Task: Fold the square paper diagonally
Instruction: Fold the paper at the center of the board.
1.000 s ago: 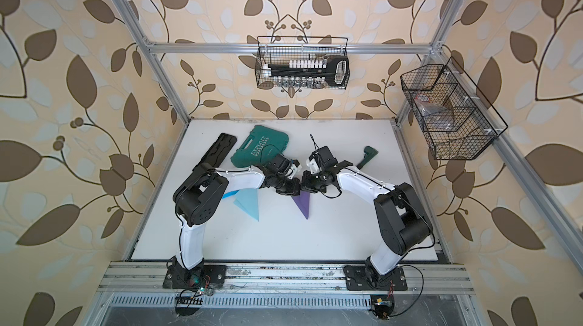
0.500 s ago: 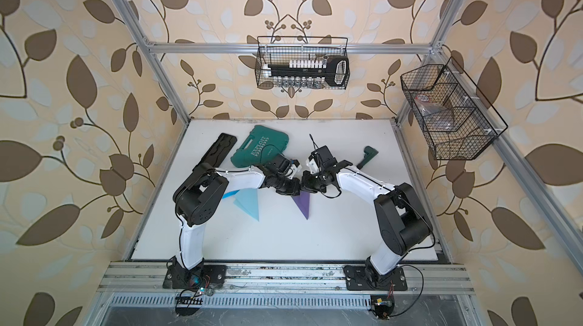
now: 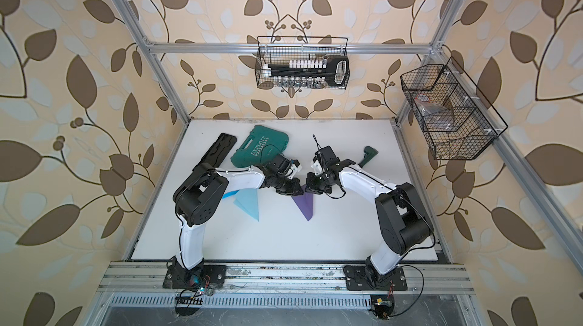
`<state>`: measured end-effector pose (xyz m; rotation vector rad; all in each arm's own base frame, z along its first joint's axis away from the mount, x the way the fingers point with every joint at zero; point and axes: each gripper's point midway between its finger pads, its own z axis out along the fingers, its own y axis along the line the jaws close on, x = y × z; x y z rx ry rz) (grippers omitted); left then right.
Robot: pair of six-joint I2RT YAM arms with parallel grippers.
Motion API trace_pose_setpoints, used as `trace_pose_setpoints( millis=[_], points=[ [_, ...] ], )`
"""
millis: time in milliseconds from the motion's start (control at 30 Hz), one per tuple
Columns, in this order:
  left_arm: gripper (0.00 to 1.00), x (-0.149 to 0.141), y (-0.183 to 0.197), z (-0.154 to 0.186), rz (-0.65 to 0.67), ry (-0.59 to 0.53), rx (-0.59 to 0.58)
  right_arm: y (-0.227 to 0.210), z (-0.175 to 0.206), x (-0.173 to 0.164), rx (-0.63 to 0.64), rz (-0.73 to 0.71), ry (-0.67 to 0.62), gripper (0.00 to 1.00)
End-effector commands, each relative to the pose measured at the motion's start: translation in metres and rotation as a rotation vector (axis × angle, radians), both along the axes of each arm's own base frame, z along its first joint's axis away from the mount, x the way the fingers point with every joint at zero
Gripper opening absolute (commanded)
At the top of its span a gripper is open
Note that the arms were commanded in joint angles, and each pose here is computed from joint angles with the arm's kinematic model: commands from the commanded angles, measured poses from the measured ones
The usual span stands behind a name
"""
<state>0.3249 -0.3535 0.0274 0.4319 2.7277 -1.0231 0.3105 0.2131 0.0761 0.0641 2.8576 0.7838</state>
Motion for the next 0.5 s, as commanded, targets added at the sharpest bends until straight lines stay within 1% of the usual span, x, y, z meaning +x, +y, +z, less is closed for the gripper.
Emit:
trace_pose_setpoints(
  millis=[0,267,467],
  points=[
    [0.14,-0.013,0.013,-0.011,-0.008,0.027,0.054,-0.004,-0.005,0.006,-0.018,0.000,0.002,0.01],
    [0.13,-0.015,0.015,-0.013,-0.002,0.035,0.068,0.003,-0.019,0.018,0.011,-0.035,0.021,0.01],
    [0.11,-0.016,0.017,-0.016,0.000,0.041,0.082,0.007,-0.024,0.024,0.032,-0.052,0.026,0.02]
  ],
)
